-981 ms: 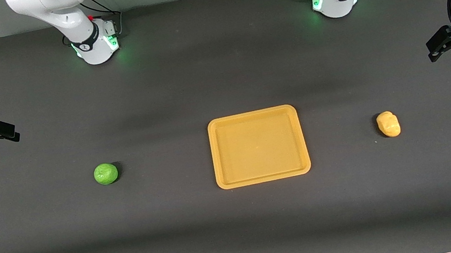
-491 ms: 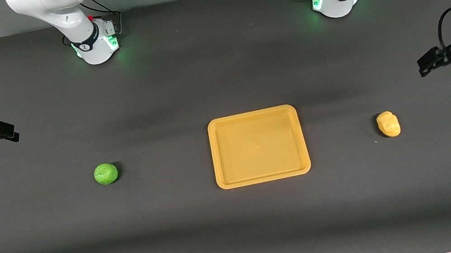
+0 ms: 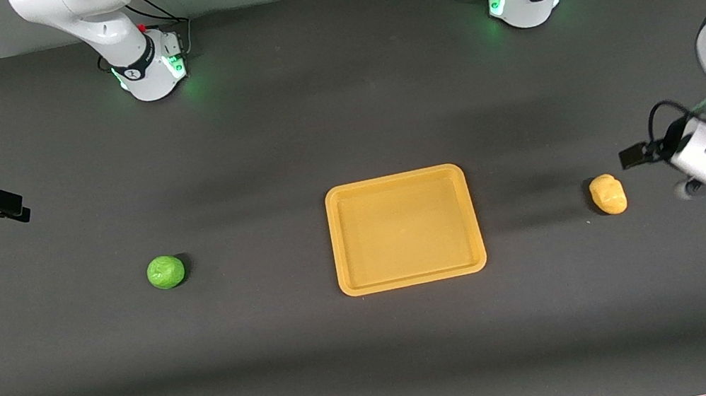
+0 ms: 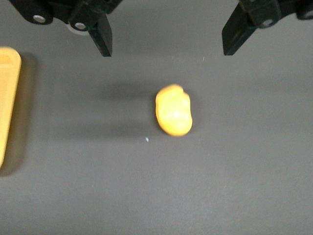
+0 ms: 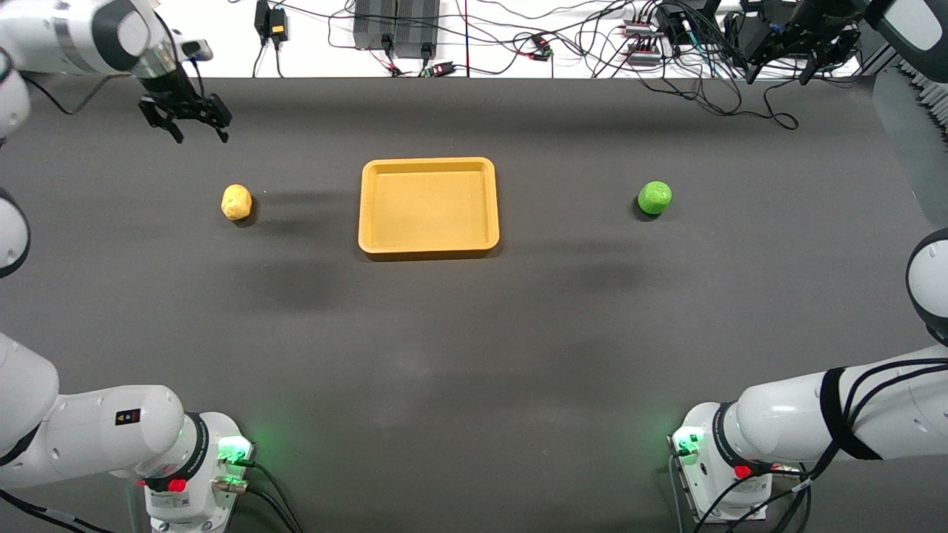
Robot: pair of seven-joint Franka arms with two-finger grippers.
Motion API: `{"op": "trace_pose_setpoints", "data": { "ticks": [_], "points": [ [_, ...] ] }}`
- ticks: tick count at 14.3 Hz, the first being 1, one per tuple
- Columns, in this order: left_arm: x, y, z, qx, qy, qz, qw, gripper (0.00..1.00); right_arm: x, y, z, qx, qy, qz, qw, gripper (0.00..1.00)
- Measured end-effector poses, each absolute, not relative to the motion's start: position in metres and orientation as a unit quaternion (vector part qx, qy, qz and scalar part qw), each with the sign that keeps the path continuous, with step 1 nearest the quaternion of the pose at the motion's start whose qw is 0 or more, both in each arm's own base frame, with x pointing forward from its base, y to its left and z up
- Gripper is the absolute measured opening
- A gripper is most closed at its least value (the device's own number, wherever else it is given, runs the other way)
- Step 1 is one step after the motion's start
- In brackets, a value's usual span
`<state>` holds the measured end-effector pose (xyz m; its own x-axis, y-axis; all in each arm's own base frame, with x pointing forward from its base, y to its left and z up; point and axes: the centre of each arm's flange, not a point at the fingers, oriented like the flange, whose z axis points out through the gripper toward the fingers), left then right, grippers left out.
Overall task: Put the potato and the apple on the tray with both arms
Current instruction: 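Lower the left gripper over the yellow potato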
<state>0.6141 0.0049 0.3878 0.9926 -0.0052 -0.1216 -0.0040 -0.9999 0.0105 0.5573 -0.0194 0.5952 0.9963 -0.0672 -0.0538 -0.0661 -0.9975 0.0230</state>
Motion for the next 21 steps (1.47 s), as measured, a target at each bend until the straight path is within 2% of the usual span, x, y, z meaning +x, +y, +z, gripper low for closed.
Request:
{"op": "trace_pose_setpoints", "data": {
  "ticks": [5,9,16,18,19,21],
  "points": [
    [0.636,0.017,0.293,0.999,0.005,-0.033,0.013,1.0,0.557,-0.019,0.595,0.999,-0.033,-0.027,0.011,1.0],
    [0.627,0.023,0.225,1.0,0.011,-0.022,0.019,1.0,0.557,-0.019,0.596,0.999,-0.033,-0.027,0.011,1.0],
    [0.609,0.023,0.197,0.999,0.011,-0.045,0.02,1.0,0.558,-0.019,0.596,0.999,-0.033,-0.026,0.011,1.0],
    [0.606,0.024,0.194,0.999,0.011,-0.049,0.02,0.97,0.558,-0.019,0.598,0.999,-0.033,-0.024,0.01,1.0],
    [0.604,0.024,0.192,0.998,0.011,-0.051,0.02,0.9,0.558,-0.019,0.599,0.999,-0.033,-0.023,0.01,1.0],
    [0.603,0.024,0.192,0.998,0.011,-0.055,0.019,0.66,0.558,-0.019,0.599,0.999,-0.033,-0.022,0.01,1.0]
  ]
}}
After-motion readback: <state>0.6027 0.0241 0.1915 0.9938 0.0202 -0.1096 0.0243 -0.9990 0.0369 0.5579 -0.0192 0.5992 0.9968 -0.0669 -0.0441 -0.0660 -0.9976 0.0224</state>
